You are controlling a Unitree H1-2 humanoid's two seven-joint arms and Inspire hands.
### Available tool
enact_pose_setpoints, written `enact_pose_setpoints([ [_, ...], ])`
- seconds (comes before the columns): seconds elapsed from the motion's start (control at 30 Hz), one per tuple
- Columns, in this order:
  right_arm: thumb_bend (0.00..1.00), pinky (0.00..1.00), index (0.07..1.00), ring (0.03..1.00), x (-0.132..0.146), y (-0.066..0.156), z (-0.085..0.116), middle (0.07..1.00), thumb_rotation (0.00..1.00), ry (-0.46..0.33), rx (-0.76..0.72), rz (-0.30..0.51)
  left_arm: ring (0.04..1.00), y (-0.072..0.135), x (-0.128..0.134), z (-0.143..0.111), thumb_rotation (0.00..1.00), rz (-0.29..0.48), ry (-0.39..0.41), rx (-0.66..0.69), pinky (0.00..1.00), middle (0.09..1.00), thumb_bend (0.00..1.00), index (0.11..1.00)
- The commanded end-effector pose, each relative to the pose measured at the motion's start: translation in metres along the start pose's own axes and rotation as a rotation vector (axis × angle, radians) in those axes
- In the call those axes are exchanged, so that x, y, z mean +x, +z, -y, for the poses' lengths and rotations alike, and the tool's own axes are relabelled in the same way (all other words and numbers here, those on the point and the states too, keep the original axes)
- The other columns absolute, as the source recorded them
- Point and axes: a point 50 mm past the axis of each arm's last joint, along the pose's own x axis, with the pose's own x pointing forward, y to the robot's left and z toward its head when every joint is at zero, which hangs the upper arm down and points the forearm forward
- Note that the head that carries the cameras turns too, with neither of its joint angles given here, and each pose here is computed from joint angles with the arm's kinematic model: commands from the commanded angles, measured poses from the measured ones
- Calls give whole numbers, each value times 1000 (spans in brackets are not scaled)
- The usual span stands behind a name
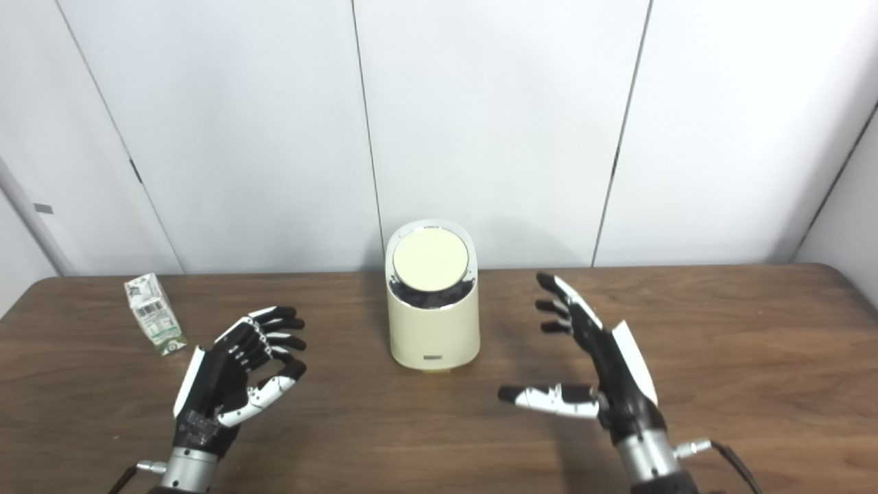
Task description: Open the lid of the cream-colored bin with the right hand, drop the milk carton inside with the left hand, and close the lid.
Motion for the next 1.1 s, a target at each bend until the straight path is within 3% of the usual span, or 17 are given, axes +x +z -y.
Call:
enact_pose_setpoints([
  [0.0, 726, 715, 899, 814, 20, 18, 9, 897, 323, -34, -33, 65, 605, -15, -14, 6, 141, -43, 11, -32, 475, 693, 628, 739],
  [0.23, 714, 652, 893, 802, 60, 45, 14, 893, 346, -56, -112, 113, 598, -17, -14, 6, 136, -51, 17, -27, 479, 694, 639, 733],
  [0.33, 715, 665, 889, 808, 77, 53, 14, 924, 329, -52, -118, 112, 604, -18, -13, 6, 120, -52, 11, -22, 484, 698, 616, 738],
  [0.67, 705, 658, 911, 800, 132, 88, 17, 885, 299, -20, -222, 132, 608, -19, -13, 6, 94, -58, 9, -23, 490, 699, 606, 740],
  [0.87, 759, 685, 952, 840, 157, 93, 14, 929, 295, 55, -321, 75, 605, -20, -12, 8, 104, -61, 4, -15, 484, 698, 614, 737],
  [1.07, 755, 689, 944, 851, 168, 92, 4, 923, 281, 89, -366, 81, 602, -20, -11, 10, 81, -54, 2, -32, 482, 694, 609, 732],
])
